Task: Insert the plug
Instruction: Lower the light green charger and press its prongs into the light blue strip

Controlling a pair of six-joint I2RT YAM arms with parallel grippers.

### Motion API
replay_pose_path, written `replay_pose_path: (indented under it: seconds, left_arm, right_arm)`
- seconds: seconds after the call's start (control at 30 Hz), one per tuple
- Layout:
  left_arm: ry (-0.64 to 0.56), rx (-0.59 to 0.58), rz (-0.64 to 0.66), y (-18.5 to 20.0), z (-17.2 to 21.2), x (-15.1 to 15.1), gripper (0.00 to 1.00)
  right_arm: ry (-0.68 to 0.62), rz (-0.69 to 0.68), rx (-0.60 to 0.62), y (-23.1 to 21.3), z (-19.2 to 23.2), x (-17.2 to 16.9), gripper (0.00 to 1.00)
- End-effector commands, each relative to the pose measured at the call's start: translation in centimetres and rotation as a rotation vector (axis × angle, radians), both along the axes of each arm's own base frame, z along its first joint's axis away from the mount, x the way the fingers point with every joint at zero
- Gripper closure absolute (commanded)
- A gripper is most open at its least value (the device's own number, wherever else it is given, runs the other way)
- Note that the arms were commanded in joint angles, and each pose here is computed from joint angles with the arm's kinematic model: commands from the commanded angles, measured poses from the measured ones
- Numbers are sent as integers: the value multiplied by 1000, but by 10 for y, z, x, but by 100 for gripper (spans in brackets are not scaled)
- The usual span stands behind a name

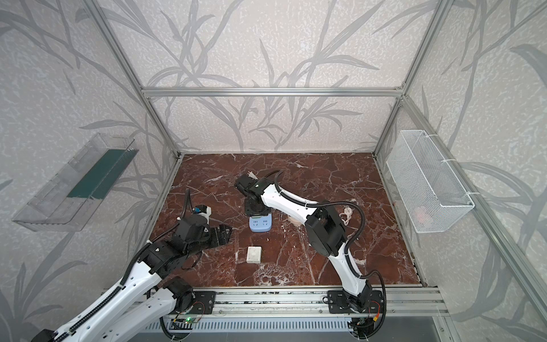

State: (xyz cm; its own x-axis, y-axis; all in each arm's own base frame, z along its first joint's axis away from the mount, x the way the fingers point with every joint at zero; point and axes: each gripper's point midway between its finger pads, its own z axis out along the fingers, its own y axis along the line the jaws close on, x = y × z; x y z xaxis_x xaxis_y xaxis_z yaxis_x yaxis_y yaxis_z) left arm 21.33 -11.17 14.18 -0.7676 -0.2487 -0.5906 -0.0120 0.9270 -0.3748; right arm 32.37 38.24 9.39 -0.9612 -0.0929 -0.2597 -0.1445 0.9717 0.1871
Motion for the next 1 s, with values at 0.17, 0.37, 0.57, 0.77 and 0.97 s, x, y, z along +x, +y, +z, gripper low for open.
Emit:
replay_pose_path:
  seconds: [0.17, 0.37, 0.57, 0.77, 0.97]
  left_arm:
    - [-11, 6, -5, 0, 0, 0, 8]
    - [-14, 4, -4, 0, 0, 1, 8]
    - [-14, 4, -2, 0, 0, 1, 8]
    - [-17, 2, 0, 0, 0, 1, 8]
    - [-15, 2, 0, 0, 0, 2, 8]
  right_arm:
    - [0, 7, -29, -1, -5, 4, 100]
    - [-1, 13, -35, 0, -6, 5, 100]
    - [-7, 15, -41, -1, -5, 6, 100]
    - [-7, 19, -52, -2, -7, 6, 100]
    - [-7, 22, -55, -1, -9, 7, 100]
